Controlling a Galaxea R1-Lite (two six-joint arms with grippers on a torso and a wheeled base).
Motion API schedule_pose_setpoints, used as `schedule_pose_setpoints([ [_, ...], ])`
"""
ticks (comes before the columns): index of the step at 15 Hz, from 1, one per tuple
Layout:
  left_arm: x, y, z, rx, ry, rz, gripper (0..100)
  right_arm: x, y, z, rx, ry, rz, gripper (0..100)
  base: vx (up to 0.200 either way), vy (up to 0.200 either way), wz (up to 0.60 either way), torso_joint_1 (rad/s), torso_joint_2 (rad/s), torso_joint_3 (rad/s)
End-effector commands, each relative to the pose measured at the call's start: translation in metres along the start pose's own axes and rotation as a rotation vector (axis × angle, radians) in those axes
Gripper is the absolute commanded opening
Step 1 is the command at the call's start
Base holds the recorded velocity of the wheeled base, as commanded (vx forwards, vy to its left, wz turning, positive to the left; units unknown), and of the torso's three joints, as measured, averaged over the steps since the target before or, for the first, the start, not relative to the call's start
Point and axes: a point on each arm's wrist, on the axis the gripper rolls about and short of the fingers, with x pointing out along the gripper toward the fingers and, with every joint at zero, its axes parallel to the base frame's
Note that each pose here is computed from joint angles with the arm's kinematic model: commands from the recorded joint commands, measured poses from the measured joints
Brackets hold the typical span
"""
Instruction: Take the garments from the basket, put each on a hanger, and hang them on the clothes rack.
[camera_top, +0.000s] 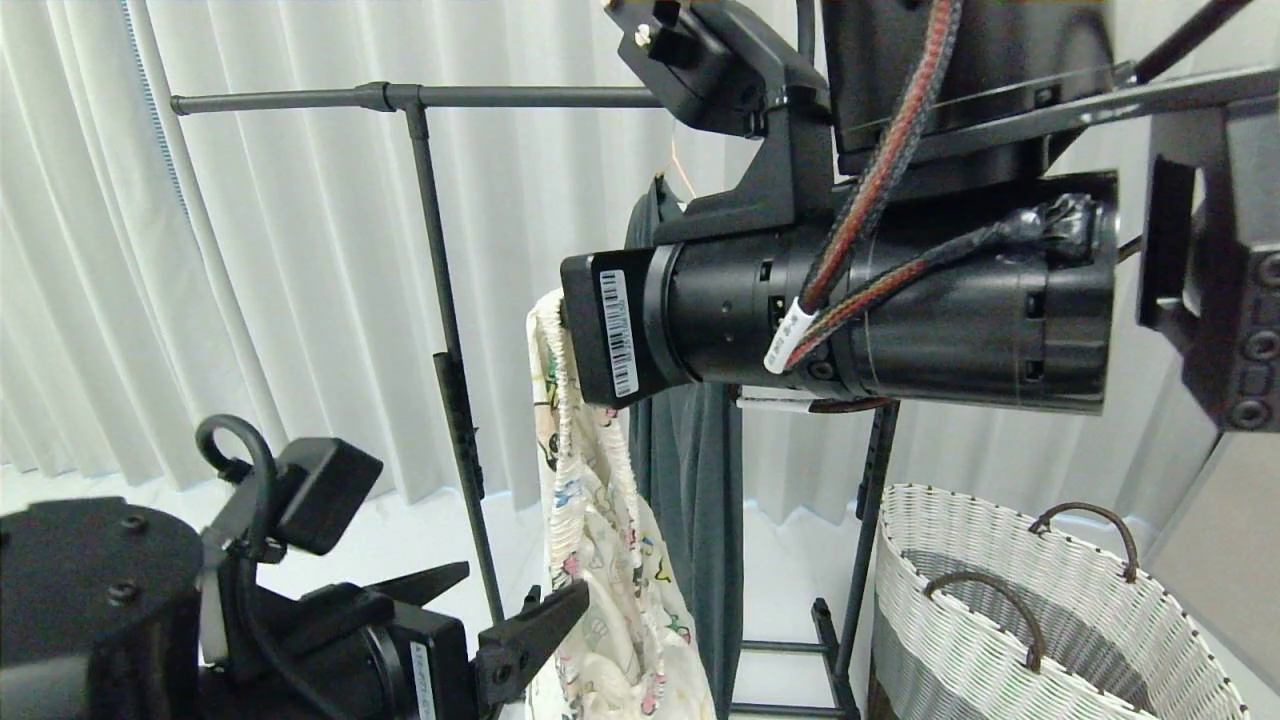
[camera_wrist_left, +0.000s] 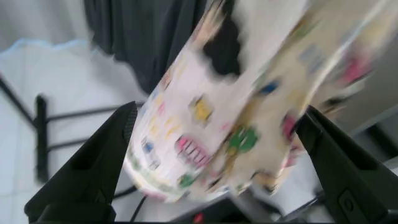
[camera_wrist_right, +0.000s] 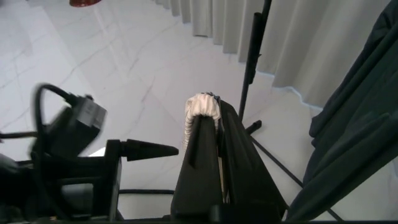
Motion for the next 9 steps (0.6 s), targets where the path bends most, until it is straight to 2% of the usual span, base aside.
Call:
schedule_pose_setpoints([
  [1,0.003,0.009,-0.021,0.023,0.075,0.039,100,-0.011,-0.004,0.006,0.004,-0.008,-0.011,0,0.000,0.000,0.00,0.000,0.00,0.000],
  [4,-0.006,0.020,-0.042,0.043,0.112,0.084,100,-0.015,-0.016,0.011,0.012,-0.021,-0.043,0,0.000,0.000,0.00,0.000,0.00,0.000],
  [9,-0.015,0.029,-0.058,0.054,0.140,0.093,100,-0.021,-0.018,0.013,0.013,-0.028,-0.047,0,0.000,0.000,0.00,0.000,0.00,0.000],
])
